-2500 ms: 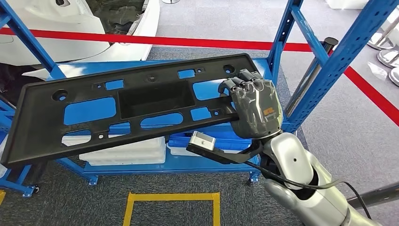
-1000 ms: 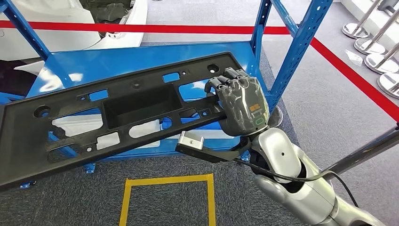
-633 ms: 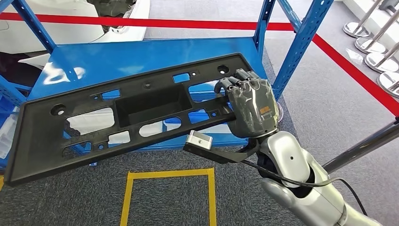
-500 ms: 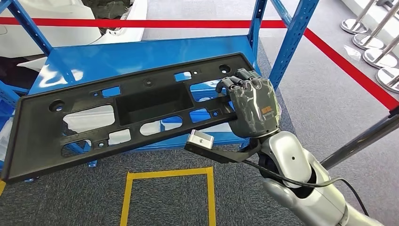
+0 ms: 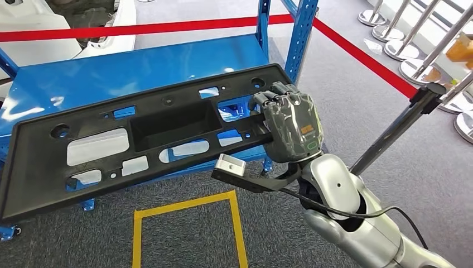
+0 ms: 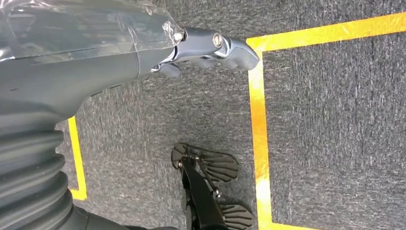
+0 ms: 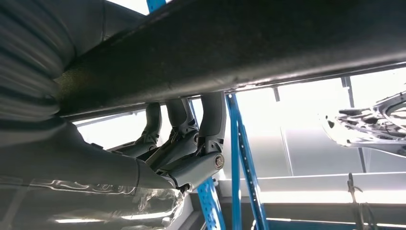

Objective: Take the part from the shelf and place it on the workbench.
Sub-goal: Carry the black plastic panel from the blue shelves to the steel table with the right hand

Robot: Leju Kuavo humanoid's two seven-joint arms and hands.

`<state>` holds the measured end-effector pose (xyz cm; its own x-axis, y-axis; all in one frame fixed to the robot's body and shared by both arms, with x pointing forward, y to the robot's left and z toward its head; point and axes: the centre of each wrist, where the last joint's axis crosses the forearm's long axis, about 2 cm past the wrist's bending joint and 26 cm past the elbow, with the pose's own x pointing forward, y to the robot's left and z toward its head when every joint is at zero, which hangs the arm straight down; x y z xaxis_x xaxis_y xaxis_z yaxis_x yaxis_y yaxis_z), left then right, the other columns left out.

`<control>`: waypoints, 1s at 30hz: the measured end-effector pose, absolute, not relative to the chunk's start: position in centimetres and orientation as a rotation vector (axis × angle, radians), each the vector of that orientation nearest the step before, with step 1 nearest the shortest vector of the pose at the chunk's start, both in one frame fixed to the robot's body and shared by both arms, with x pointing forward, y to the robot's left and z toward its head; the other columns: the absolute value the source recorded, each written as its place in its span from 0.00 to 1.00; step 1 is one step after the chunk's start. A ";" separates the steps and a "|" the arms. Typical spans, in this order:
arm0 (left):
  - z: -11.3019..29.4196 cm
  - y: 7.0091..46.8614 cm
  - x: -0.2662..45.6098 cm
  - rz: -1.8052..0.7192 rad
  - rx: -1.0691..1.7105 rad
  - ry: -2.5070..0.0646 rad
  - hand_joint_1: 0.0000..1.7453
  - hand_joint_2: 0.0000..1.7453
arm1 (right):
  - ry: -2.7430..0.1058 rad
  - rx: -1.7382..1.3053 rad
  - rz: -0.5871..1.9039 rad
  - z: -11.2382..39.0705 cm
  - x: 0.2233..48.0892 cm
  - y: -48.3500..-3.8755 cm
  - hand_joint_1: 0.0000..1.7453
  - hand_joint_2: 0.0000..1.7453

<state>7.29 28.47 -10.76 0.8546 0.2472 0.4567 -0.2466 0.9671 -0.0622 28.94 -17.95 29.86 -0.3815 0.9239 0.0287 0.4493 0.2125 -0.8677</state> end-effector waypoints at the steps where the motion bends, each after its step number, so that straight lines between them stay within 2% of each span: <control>1: -10.7 28.4 7.3 0.260 -0.002 -0.481 0.00 1.00 | -1.929 -1.264 1.093 29.8 28.9 -18.0 1.00 1.00; 30: -10.8 28.4 7.1 0.261 -0.002 -0.482 0.00 1.00 | -1.950 -1.206 1.053 30.0 29.0 -18.2 1.00 1.00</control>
